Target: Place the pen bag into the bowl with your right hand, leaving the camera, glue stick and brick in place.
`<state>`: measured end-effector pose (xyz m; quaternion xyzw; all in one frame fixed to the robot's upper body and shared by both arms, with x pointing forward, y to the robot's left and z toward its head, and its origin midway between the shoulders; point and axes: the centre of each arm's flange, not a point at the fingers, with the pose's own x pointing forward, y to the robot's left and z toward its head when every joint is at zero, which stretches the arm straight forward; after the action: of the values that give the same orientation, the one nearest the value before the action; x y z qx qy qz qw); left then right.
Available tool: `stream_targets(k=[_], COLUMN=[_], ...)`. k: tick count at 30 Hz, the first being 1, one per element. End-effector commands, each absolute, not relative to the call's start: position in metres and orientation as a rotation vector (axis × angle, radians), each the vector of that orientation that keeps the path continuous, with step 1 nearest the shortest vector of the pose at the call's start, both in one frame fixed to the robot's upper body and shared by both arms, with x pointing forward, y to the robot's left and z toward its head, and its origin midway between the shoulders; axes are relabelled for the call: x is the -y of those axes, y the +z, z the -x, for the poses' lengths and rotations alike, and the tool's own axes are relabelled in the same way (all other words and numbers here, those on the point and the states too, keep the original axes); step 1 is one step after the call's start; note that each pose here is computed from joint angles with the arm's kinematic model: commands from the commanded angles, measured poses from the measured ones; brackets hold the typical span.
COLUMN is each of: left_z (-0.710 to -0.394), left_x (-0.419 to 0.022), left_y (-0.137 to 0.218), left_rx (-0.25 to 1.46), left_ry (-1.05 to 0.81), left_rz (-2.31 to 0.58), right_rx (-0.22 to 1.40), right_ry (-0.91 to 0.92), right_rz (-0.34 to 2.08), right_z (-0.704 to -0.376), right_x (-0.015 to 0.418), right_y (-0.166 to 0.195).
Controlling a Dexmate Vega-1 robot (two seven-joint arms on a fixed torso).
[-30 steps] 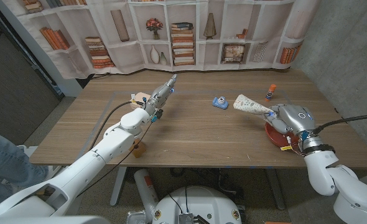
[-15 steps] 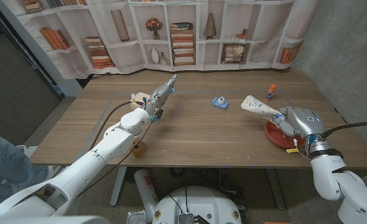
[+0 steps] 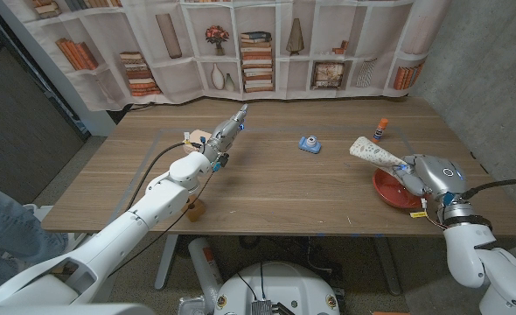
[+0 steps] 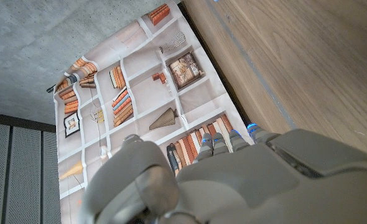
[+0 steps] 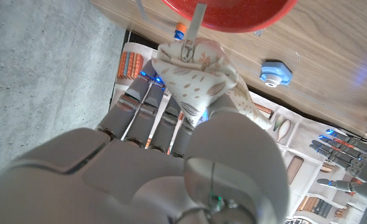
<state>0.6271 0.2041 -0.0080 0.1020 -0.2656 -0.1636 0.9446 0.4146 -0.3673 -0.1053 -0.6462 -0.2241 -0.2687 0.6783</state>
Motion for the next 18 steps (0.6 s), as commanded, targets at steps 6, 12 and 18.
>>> stream_targets(k=[6, 12, 18], left_z=[-0.634, -0.636, -0.638], left_x=[-0.2, -0.2, -0.199], left_y=[-0.004, -0.002, -0.001], left_rx=[0.533, 0.534, 0.532], left_ry=[-0.349, -0.35, -0.353], left_rz=[-0.219, -0.223, -0.222], right_rx=[0.431, 0.402, 0.378], right_ry=[-0.627, -0.64, -0.642], right_rz=[1.429, 1.416, 1.409], right_z=[-0.414, -0.415, -0.416], right_x=[0.378, 0.383, 0.387], right_y=[-0.118, -0.122, -0.126])
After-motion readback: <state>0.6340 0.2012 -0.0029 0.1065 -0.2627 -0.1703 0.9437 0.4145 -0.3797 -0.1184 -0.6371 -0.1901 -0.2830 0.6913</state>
